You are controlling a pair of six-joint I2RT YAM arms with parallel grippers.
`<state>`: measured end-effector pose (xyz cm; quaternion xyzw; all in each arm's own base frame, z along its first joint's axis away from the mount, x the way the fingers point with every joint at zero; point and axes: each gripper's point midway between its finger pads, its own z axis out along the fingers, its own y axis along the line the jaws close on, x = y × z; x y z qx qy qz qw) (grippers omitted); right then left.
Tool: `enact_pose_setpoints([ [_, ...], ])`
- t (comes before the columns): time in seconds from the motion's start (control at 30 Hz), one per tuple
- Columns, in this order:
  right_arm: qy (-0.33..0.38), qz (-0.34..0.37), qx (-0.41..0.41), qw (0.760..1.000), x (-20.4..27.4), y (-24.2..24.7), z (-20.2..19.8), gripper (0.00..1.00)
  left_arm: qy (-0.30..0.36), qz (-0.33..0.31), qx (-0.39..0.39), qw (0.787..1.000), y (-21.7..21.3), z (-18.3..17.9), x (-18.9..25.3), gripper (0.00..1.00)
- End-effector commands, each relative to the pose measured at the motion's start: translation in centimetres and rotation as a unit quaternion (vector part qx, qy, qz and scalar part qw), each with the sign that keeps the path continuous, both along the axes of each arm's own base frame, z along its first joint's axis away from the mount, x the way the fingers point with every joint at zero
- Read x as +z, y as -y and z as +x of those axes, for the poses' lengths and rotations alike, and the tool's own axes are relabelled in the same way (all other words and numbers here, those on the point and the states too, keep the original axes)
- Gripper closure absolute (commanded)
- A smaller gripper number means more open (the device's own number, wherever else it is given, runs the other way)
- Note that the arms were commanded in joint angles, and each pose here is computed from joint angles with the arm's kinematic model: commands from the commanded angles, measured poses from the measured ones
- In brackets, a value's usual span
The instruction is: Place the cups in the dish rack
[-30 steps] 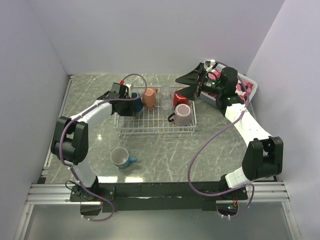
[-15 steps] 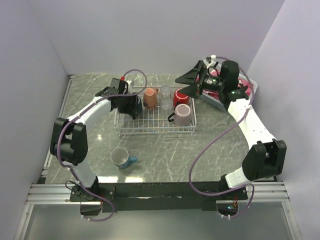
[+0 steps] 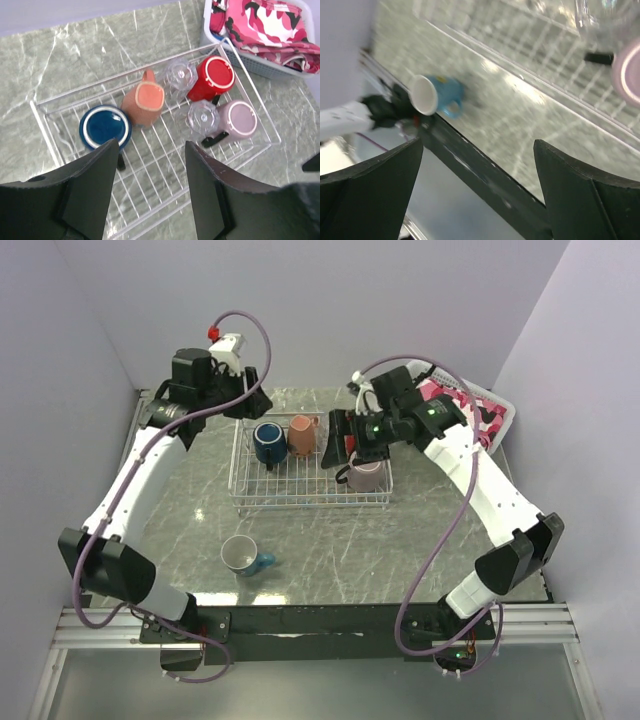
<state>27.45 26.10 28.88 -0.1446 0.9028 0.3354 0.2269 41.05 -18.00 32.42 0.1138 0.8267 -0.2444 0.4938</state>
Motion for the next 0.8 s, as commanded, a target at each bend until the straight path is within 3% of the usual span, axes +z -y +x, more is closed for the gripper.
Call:
enact_pose_setpoints([
  [0.0, 0.013, -0.084, 0.042, 0.995, -2.6, -0.1, -1.7, 0.0, 0.018, -0.009, -0.004, 1.0, -2.5, -2.9, 2.5, 0.39],
  [0.17, 0.004, -0.098, 0.113, 0.989, -5.4, -4.5, -3.4, 0.0, 0.073, 0.008, -0.013, 0.997, -4.6, -7.2, 6.3, 0.37],
  [0.2, -0.006, -0.107, 0.131, 0.986, -6.6, -5.6, -3.8, 0.09, 0.078, 0.015, -0.015, 0.997, -4.8, -7.8, 6.4, 0.35],
  [0.27, -0.001, -0.121, 0.167, 0.979, -7.2, -7.5, -5.2, 0.15, 0.084, 0.035, -0.014, 0.996, -5.6, -9.4, 5.9, 0.34],
  [0.57, 0.003, -0.143, 0.255, 0.956, -10.1, -14.6, -11.5, 0.12, 0.043, 0.039, 0.011, 0.998, -6.9, -12.6, 1.9, 0.36],
  [0.77, 0.011, -0.132, 0.261, 0.956, -10.7, -17.6, -12.3, 0.14, 0.053, 0.055, 0.026, 0.997, -7.9, -14.0, 1.1, 0.36],
])
